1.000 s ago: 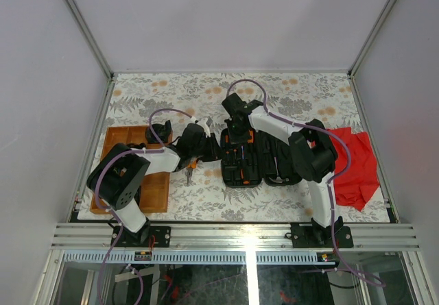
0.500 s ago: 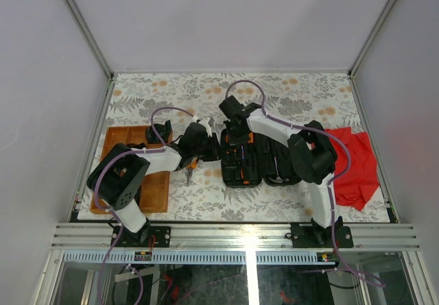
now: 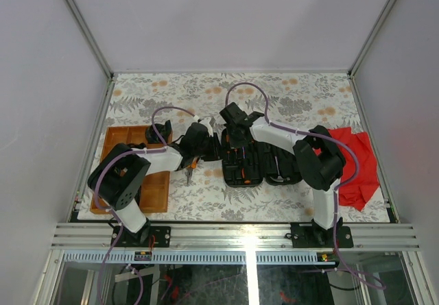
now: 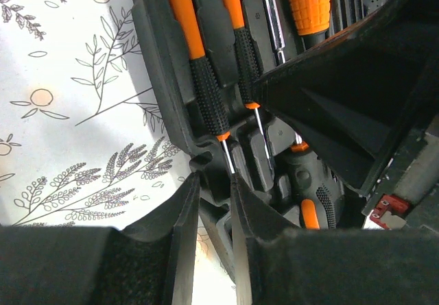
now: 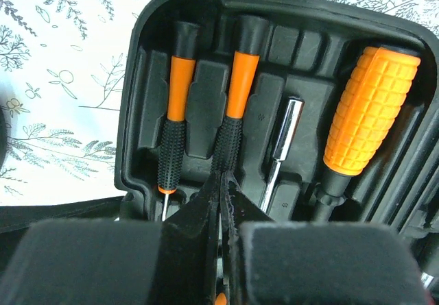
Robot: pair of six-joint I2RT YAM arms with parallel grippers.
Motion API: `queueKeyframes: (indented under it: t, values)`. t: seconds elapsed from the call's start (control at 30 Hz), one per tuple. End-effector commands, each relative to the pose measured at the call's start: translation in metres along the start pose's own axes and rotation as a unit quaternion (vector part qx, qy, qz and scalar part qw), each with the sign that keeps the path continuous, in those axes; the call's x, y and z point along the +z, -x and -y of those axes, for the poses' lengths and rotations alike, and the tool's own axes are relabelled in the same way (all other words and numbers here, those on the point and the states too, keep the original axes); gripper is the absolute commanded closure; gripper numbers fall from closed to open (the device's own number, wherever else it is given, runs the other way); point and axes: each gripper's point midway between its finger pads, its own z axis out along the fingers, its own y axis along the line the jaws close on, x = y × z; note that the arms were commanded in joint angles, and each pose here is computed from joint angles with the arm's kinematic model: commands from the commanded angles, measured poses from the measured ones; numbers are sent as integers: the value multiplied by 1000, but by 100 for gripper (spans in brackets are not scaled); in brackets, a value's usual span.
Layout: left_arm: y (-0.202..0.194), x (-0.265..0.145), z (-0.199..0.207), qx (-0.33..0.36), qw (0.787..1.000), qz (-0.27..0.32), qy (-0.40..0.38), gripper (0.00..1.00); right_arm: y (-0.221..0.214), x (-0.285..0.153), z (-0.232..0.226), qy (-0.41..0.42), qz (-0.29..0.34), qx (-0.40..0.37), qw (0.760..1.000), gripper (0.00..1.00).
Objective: Sort the tools into containers
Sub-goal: Adjust the screwdriver in the storage box.
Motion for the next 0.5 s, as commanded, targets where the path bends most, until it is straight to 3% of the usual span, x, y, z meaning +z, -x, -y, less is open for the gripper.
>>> queueKeyframes:
  t: [0.0,0.23,0.47]
  values:
    - [-9,14,29,34,998,-6,-48,100,-58,14,-5,-1,-91,-34,995,96]
    - [-8,14,28,34,998,-4,-45,100,11,-39,-28,56,27,-28,998,84]
    - [-7,13,28,35,998,-3,-43,100,47,-57,-15,66,91,4,994,83]
